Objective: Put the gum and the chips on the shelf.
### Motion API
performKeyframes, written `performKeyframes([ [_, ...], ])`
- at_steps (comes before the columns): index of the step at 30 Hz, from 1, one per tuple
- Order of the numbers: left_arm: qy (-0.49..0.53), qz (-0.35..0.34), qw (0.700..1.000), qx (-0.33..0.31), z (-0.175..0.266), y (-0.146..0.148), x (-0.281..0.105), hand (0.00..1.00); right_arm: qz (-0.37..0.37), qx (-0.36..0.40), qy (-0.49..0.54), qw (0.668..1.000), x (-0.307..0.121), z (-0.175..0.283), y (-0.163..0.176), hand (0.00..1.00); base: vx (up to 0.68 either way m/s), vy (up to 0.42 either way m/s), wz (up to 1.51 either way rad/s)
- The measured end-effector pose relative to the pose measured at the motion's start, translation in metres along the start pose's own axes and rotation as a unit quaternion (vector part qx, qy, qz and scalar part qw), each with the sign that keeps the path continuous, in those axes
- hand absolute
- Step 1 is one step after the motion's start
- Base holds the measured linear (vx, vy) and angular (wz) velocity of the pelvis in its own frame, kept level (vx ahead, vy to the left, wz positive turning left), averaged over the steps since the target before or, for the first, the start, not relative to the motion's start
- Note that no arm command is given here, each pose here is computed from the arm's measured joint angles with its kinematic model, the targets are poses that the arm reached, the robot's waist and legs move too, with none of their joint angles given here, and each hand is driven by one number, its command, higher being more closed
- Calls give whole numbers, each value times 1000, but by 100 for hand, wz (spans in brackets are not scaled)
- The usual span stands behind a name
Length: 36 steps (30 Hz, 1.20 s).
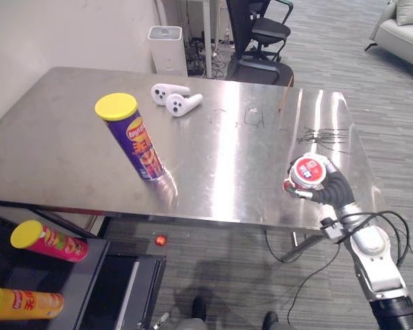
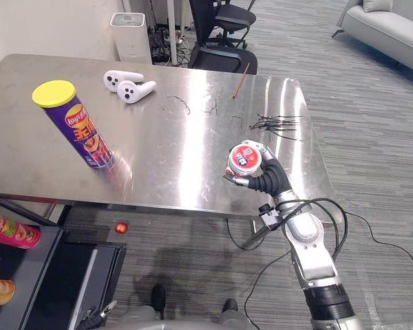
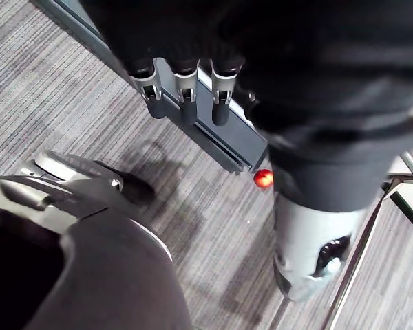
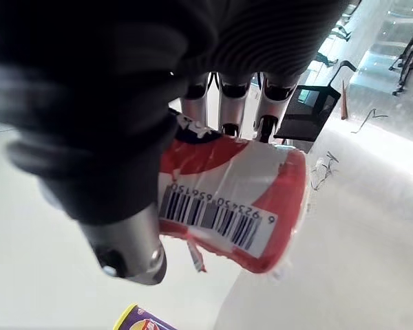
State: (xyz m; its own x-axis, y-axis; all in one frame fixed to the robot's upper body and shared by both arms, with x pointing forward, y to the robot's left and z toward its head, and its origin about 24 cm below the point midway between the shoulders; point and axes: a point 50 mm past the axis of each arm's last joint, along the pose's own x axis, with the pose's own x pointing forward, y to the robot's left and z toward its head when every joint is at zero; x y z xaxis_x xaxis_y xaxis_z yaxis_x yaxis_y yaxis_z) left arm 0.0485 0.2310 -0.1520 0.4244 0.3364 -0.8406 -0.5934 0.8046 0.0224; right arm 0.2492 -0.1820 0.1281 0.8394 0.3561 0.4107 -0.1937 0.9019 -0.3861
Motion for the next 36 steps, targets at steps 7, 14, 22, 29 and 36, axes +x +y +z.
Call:
performKeyframes([
  [7,1,-4,1000,-5,0,-1,0,0,0,7,16,1000,-3,-7,3,100,-29,-15,27],
  [14,14,-8,999,-39,-9,-9,-2,0,22,10,11,1000,17,-9,9,100,-124,-68,34],
  [22,27,-9,998,-51,-24,-2,-9,0,-11,-23,38,999,1,-15,-14,100,-117,-67,89],
  [29,47,-20,998,-21,-36,0,-12,0,-40,-24,53,998,-19,-18,-21,100,-116,4,79],
  [36,24,-35,999,-7,-26,-4,-8,0,-65,-30,51,996,-16,-19,-19,100,-55,83,28],
])
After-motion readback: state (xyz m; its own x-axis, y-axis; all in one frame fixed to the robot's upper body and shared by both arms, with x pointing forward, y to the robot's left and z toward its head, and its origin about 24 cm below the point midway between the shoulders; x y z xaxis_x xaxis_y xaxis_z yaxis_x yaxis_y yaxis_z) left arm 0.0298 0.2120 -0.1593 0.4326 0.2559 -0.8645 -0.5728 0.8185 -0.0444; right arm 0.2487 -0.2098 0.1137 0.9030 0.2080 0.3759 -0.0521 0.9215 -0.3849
